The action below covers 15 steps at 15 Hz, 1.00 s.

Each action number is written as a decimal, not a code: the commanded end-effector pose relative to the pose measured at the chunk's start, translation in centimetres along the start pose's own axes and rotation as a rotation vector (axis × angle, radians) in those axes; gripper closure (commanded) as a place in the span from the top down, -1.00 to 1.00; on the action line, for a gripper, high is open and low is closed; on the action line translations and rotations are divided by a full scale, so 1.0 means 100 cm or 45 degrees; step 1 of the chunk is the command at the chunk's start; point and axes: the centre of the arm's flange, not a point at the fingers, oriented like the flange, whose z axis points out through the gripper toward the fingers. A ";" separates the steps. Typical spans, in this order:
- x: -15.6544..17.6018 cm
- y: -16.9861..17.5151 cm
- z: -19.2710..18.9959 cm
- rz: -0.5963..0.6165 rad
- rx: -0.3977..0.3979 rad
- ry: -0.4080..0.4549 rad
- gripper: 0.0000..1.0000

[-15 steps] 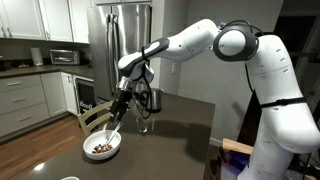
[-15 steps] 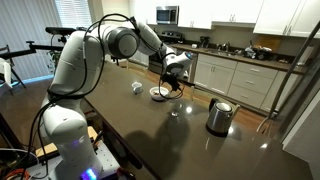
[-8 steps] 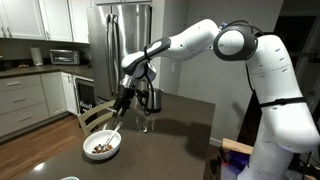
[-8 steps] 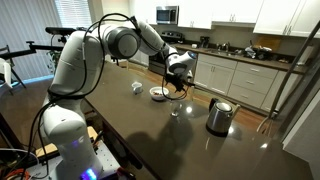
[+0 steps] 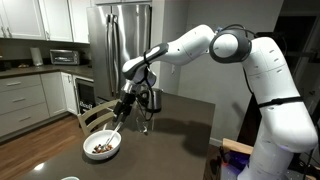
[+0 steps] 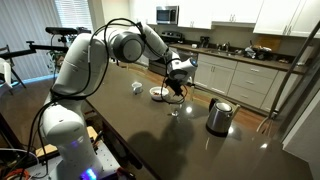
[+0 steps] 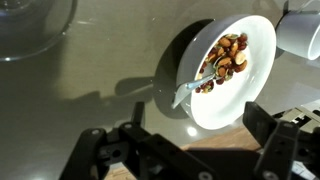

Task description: Use the spoon to scoop some cereal from the bowl into the glass

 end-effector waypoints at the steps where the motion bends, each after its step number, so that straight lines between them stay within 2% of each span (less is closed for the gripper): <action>1: -0.001 0.010 0.014 0.066 0.104 0.033 1.00; 9: -0.006 0.027 0.012 0.207 0.257 0.080 1.00; 15: -0.006 0.023 0.014 0.247 0.318 0.062 1.00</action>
